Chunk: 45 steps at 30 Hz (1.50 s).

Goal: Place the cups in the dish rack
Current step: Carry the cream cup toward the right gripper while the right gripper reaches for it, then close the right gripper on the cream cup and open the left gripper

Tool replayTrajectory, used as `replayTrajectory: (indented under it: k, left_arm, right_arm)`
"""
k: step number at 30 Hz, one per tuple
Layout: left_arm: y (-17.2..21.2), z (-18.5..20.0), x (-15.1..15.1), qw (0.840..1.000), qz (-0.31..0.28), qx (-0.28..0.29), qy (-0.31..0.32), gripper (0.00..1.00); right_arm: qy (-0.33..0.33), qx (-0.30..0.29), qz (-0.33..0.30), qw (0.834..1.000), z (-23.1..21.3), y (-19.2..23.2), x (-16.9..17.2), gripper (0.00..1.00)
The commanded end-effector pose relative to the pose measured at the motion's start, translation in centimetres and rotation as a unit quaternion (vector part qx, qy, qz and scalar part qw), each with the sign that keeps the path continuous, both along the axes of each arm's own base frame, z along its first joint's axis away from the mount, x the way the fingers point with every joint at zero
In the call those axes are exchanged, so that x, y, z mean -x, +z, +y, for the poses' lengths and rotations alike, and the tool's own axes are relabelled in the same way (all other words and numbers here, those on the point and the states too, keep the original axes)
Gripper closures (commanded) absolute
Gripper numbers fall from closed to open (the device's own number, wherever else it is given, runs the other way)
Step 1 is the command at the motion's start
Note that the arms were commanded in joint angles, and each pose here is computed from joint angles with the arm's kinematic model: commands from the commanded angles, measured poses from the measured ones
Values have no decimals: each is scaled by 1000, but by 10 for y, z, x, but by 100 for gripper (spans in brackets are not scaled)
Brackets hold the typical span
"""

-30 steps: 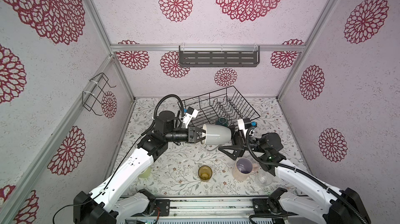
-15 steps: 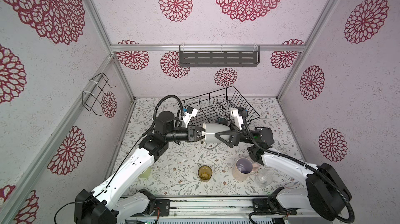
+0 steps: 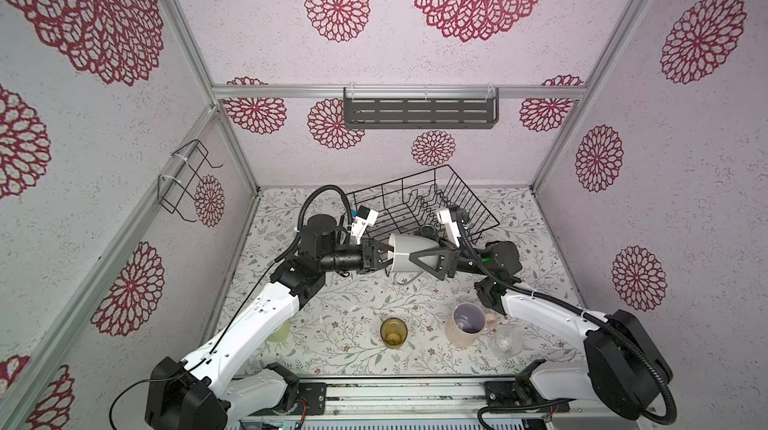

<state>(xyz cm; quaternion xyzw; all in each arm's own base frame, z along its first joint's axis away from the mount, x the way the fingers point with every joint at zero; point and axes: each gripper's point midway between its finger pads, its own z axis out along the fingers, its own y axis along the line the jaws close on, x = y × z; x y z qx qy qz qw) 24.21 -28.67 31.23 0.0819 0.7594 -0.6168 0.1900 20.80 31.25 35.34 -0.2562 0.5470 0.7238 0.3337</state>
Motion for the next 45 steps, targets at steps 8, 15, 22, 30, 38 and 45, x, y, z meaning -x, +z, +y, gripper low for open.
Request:
replayTrajectory:
  k: [8, 15, 22, 30, 38, 45]
  left_arm:
    - [-10, -8, -17, 1000, 11, 4, 16, 99]
    - [-12, -6, -16, 1000, 2, 2, 15, 97]
    - [-16, -4, -15, 1000, 4, 0, 13, 96]
    - [-19, -1, -17, 1000, 6, -4, 16, 96]
    - [-24, 9, -23, 999, 13, -7, 30, 89]
    - [-26, 17, -24, 999, 9, -7, 39, 71]
  right_arm:
    - [7, 32, -31, 999, 10, 9, 9, 6]
    - [14, 24, -11, 1000, 11, 13, 5, 11]
    - [27, 2, 3, 1000, 10, 25, 7, 1]
    - [28, 12, 20, 999, 15, 20, 1, 13]
    - [39, 11, 49, 998, 19, 13, -9, 27]
    - [12, 19, 57, 998, 17, 3, -31, 32]
